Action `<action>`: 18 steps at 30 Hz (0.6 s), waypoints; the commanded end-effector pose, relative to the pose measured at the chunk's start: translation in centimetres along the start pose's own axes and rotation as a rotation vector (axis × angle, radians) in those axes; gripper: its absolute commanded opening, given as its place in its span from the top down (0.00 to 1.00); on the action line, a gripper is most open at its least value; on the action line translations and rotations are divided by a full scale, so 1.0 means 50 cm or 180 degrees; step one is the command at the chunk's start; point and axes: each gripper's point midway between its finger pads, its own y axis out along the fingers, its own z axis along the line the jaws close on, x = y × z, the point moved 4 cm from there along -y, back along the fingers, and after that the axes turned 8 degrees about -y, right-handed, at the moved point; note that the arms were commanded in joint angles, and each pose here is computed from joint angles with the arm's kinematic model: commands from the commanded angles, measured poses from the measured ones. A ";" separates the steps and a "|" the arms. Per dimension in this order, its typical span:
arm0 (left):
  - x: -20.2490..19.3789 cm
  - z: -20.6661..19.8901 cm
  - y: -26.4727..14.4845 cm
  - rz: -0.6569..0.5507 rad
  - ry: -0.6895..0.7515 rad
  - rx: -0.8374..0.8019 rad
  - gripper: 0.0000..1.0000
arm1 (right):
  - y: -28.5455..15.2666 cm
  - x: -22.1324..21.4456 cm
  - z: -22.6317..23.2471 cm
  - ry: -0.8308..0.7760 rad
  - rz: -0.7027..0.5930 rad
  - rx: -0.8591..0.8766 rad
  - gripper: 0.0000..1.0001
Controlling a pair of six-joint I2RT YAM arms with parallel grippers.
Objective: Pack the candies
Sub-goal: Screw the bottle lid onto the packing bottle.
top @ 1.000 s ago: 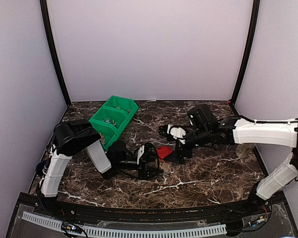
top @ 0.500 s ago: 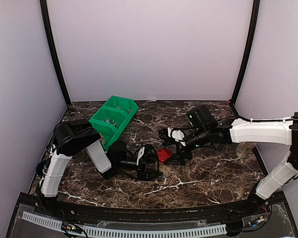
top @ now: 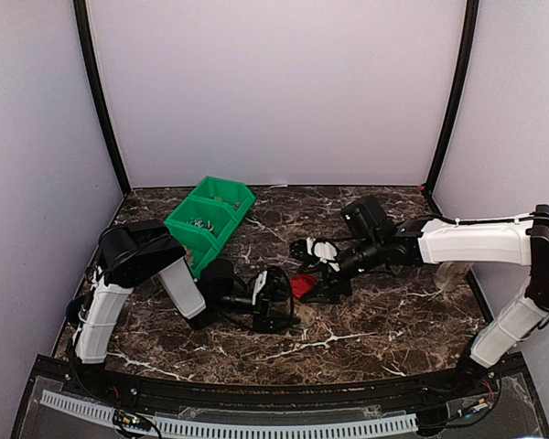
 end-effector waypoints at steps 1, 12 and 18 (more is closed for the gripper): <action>-0.059 -0.001 -0.004 0.0315 -0.0393 0.0035 0.33 | -0.008 0.026 -0.018 -0.0012 -0.0115 -0.0083 0.32; -0.069 0.062 -0.010 0.0333 -0.0370 0.0770 0.32 | -0.008 0.011 -0.050 0.0289 -0.0002 -0.0480 0.49; -0.069 0.111 -0.024 0.0328 -0.0382 0.1372 0.32 | -0.014 -0.016 -0.093 0.0785 0.0123 -0.1081 0.46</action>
